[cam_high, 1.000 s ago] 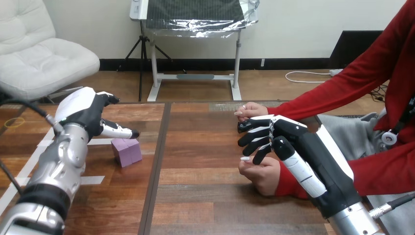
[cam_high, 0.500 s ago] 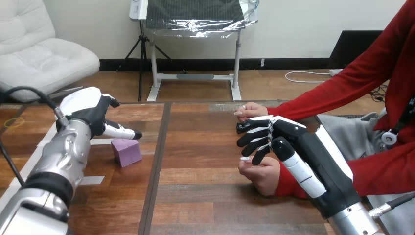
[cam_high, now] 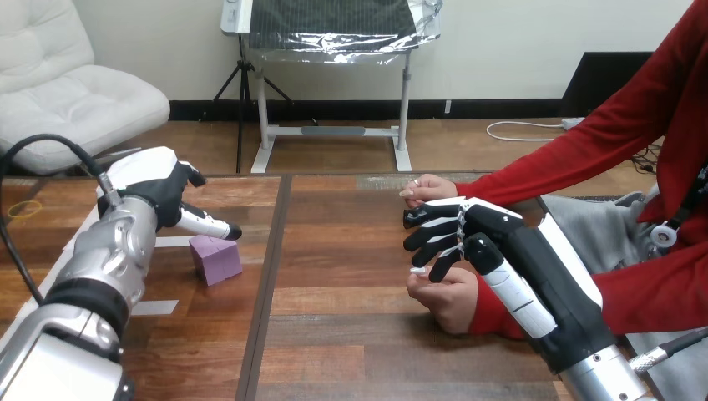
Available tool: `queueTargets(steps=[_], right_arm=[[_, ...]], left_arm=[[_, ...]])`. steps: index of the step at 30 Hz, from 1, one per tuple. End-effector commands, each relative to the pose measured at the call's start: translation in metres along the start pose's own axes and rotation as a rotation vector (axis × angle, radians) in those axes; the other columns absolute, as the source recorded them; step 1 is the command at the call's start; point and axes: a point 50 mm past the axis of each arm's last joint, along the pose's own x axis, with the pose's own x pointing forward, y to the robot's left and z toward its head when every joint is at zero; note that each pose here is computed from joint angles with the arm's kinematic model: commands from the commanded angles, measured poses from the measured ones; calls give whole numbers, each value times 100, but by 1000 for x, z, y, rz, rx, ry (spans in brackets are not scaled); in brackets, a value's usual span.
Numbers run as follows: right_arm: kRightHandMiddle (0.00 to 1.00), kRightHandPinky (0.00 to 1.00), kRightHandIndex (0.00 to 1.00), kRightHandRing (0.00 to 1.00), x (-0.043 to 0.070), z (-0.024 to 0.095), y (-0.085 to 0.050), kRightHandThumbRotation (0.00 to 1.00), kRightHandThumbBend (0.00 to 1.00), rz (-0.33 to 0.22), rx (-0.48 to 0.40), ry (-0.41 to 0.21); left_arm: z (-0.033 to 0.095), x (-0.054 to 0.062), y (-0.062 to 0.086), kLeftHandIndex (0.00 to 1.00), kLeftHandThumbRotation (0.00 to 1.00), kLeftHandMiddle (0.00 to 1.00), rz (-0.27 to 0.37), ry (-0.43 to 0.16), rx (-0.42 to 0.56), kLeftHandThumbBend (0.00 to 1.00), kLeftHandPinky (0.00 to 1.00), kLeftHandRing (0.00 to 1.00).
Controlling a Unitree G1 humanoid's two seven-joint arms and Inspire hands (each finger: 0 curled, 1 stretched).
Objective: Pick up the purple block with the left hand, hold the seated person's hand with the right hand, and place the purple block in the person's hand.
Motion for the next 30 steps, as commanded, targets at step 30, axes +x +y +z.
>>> queueTargets(steps=[30], right_arm=[[60, 41, 66, 54, 13, 15, -3, 97, 75, 1, -11, -97]], left_arm=[[28, 5, 16, 85, 43, 87, -91, 25, 86, 87, 87, 88]])
